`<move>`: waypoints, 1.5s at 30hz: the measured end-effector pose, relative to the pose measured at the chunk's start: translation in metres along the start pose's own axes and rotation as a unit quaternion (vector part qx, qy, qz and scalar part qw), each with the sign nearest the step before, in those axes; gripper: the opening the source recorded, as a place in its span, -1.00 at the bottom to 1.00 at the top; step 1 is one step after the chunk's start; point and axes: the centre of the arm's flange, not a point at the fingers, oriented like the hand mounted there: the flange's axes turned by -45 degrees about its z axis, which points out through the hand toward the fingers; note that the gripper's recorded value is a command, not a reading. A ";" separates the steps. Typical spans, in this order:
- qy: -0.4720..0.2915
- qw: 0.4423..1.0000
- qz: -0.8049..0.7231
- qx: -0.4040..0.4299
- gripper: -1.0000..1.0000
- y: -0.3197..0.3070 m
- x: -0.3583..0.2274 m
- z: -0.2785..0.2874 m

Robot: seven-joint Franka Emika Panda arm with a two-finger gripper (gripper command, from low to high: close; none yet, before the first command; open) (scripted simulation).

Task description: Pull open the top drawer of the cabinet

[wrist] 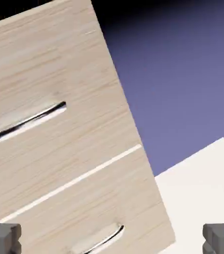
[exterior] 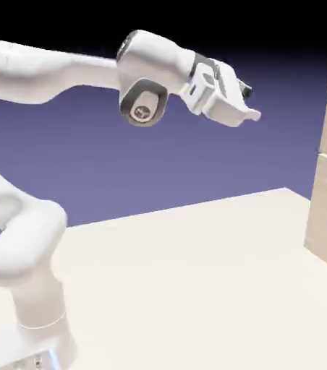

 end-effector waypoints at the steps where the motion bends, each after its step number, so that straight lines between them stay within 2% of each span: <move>1: 0.014 1.000 0.016 0.002 0.00 -0.004 0.010 -0.007; 13: 0.144 0.976 0.154 0.061 0.00 -0.086 0.075 -0.064; 22: 0.178 0.953 0.211 0.127 0.00 -0.164 0.074 -0.044; 28: 0.166 0.941 0.242 0.165 0.00 -0.204 0.057 0.008; 34: 0.132 0.931 0.280 0.192 0.00 -0.224 0.033 0.089; 40: 0.081 0.917 0.331 0.207 0.00 -0.213 0.005 0.188; 45: 0.033 0.896 0.390 0.209 0.00 -0.179 -0.020 0.277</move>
